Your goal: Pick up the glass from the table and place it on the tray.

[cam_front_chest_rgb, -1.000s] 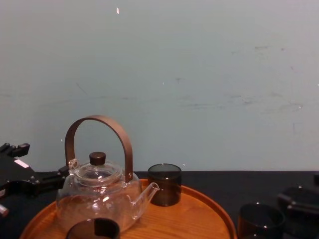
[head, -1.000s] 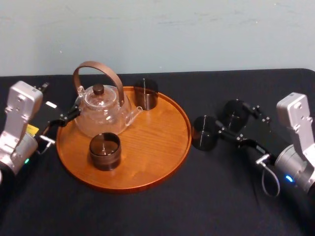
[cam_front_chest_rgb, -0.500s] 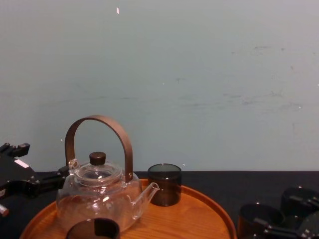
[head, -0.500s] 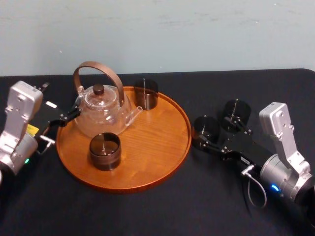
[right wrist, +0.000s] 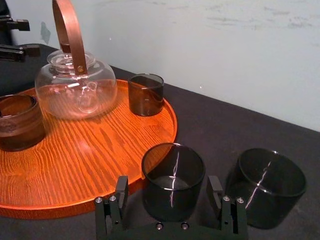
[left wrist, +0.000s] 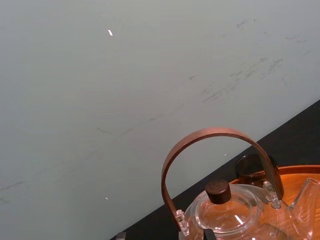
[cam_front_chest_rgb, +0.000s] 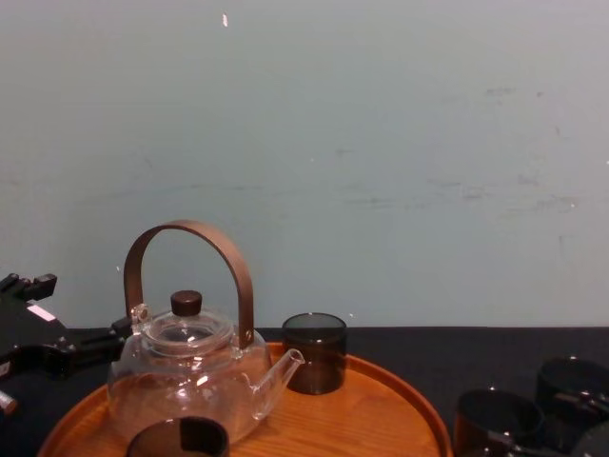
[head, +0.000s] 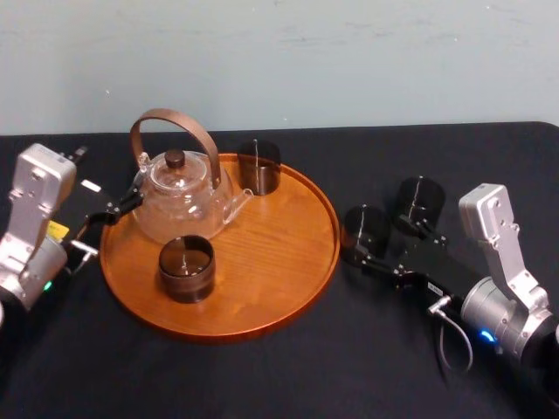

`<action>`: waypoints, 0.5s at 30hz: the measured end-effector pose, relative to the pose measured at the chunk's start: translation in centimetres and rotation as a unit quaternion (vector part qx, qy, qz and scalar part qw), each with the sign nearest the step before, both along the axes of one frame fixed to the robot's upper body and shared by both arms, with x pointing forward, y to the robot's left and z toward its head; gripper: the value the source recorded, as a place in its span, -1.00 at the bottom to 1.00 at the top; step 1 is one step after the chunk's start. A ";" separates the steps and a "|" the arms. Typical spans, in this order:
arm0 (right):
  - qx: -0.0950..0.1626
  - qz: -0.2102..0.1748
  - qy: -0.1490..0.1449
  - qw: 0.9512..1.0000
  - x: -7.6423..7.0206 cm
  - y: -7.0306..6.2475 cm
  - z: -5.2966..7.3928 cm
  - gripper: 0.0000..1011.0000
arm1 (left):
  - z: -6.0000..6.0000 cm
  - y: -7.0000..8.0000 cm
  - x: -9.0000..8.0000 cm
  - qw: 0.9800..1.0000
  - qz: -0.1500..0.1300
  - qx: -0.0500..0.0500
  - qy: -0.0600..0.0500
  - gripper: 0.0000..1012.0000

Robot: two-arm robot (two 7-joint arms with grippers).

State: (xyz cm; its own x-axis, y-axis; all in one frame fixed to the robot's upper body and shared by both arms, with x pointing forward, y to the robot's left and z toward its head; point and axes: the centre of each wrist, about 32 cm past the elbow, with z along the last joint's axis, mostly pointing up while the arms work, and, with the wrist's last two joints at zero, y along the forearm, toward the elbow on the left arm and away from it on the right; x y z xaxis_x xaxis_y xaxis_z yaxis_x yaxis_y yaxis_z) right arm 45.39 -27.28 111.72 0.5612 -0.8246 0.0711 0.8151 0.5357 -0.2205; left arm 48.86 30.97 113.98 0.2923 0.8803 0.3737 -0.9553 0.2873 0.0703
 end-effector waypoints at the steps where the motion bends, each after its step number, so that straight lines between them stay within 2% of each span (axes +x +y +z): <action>1: 0.000 0.000 0.000 1.000 0.0 0.0 0.0 0.98 | 0.0 0.0 0.0 1.000 0.000 0.000 0.000 0.98; 15: 0.000 -0.003 0.020 1.000 0.4 0.1 -0.7 0.98 | 0.0 0.0 0.0 1.000 0.000 0.000 0.000 0.98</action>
State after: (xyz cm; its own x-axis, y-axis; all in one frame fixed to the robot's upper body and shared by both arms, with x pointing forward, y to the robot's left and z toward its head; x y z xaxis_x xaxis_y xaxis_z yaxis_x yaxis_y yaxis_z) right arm 45.79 -27.23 111.04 0.5584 -0.8282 0.0485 0.8090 0.5307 -0.2528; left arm 48.86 30.97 113.98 0.2922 0.8803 0.3737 -0.9553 0.2873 0.0702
